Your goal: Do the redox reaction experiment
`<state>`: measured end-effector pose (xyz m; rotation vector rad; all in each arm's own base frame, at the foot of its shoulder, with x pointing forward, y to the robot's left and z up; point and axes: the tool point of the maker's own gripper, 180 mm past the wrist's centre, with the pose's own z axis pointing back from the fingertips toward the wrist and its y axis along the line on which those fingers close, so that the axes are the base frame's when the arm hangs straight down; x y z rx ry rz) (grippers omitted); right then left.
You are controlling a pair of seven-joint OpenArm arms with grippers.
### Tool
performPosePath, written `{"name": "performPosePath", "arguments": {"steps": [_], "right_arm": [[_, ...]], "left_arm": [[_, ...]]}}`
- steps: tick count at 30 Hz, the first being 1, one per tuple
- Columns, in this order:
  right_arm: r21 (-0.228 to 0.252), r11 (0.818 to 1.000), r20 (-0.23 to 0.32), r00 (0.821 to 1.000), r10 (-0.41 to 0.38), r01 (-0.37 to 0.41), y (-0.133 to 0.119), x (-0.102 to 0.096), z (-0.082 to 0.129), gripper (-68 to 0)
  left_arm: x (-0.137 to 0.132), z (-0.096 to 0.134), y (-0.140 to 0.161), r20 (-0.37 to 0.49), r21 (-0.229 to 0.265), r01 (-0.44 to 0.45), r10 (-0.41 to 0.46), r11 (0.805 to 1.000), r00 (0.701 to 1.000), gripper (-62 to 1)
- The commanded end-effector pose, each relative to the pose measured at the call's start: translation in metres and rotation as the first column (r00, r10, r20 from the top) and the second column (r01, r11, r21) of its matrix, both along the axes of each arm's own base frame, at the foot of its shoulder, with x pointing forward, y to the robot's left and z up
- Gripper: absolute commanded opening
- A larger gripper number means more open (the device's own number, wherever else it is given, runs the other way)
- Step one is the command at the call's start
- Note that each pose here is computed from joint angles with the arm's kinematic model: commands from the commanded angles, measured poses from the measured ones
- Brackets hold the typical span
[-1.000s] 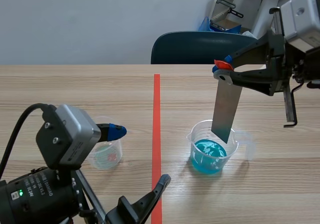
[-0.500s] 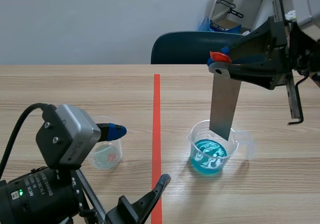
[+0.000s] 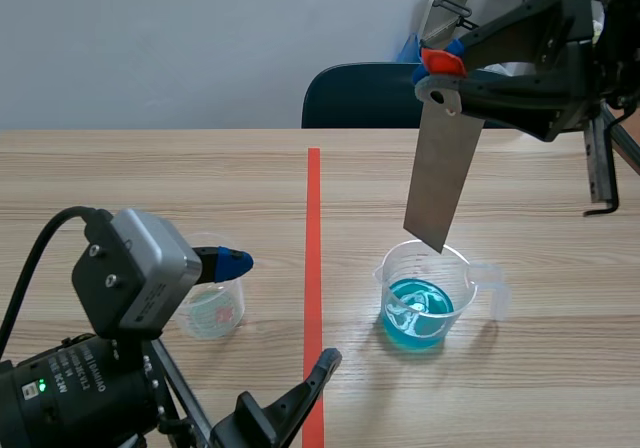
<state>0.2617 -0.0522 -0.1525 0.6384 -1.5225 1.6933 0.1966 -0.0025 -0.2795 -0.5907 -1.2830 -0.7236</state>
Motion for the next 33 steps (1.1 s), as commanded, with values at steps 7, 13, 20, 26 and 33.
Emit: {"name": "performPosePath", "arguments": {"steps": [7, 13, 20, 26, 33], "right_arm": [[0.023, 1.000, 0.009, 1.000, 0.000, 0.000, -0.003, 0.001, 0.013, -66.9], [0.026, 1.000, 0.016, 1.000, 0.006, -0.006, -0.002, -0.001, 0.016, -66.9], [0.028, 0.999, 0.019, 1.000, 0.018, -0.018, -0.002, -0.005, 0.022, -66.8], [0.025, 1.000, 0.019, 1.000, 0.016, -0.016, -0.002, -0.005, 0.021, -66.9], [0.025, 1.000, 0.019, 1.000, 0.016, -0.016, -0.002, -0.005, 0.021, -66.9]], "left_arm": [[0.001, 0.007, -0.003, 0.013, -0.027, -0.002, 0.002, 1.000, 1.000, 1.4], [0.001, 0.007, -0.003, 0.013, -0.028, -0.002, 0.003, 1.000, 1.000, 1.4], [0.001, 0.007, -0.003, 0.013, -0.028, -0.002, 0.003, 1.000, 1.000, 1.4], [0.001, 0.007, -0.003, 0.013, -0.028, -0.002, 0.003, 1.000, 1.000, 1.4], [0.001, 0.007, -0.003, 0.013, -0.028, -0.002, 0.003, 1.000, 1.000, 1.4]]}}
